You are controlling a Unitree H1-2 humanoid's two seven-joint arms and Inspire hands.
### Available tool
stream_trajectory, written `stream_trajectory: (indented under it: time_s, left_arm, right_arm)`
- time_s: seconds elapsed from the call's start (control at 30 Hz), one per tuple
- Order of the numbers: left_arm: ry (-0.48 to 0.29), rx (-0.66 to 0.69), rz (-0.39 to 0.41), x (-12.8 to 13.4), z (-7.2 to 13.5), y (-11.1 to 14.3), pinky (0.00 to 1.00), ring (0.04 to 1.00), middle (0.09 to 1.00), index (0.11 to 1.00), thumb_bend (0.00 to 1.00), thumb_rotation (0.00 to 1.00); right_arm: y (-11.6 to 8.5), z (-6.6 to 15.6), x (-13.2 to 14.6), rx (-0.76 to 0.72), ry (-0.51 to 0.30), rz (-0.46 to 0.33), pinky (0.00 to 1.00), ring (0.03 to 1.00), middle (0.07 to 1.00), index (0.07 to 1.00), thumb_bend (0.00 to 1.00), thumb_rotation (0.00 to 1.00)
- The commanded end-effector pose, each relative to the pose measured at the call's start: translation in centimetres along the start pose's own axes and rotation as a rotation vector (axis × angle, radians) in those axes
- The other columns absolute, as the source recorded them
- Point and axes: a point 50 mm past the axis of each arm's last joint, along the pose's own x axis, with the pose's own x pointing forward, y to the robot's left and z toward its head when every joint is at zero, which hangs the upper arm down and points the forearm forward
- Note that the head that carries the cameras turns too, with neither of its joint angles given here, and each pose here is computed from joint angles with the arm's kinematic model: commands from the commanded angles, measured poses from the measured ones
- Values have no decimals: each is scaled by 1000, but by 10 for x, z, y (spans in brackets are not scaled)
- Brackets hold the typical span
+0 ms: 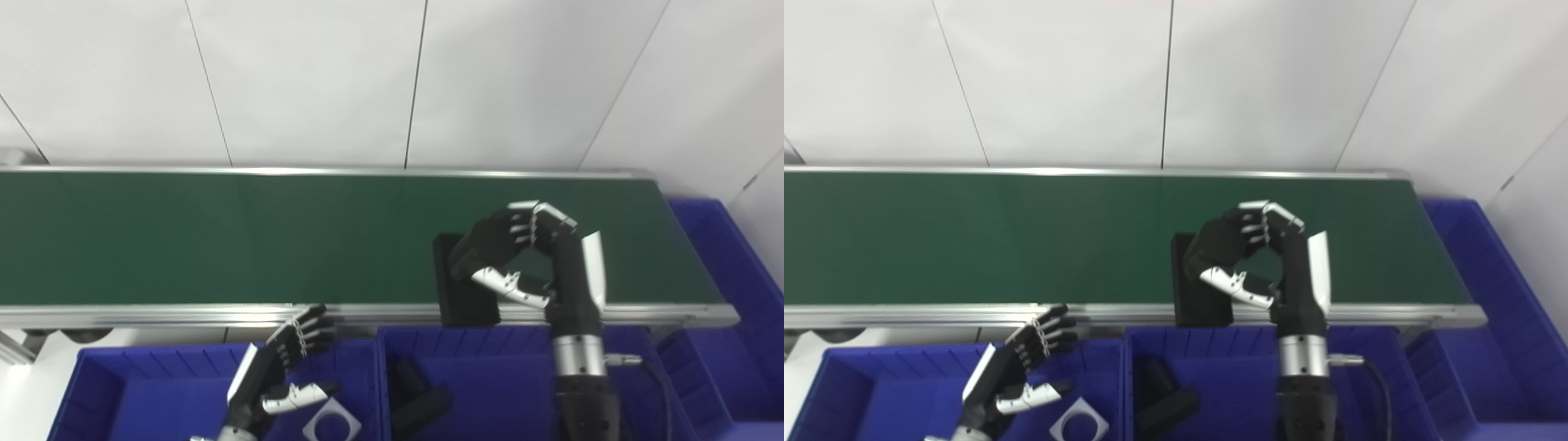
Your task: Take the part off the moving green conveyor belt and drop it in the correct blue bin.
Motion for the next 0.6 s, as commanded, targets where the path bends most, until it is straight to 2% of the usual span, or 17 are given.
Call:
stream_trajectory:
  time_s: [0.0,0.17,0.57]
  left_arm:
    - [-75,13,-26,4,14,0,708,746,797,838,799,270]
    - [-77,15,-28,1,15,3,716,750,800,834,810,270]
    - [-72,15,-9,-14,18,5,712,758,798,831,812,270]
  right_arm:
    - [6,0,-2,19,-40,-16,350,444,506,513,501,0]
    - [18,-29,-16,50,28,-9,349,447,509,506,501,0]
    - [28,-69,-29,31,144,16,333,444,518,509,499,0]
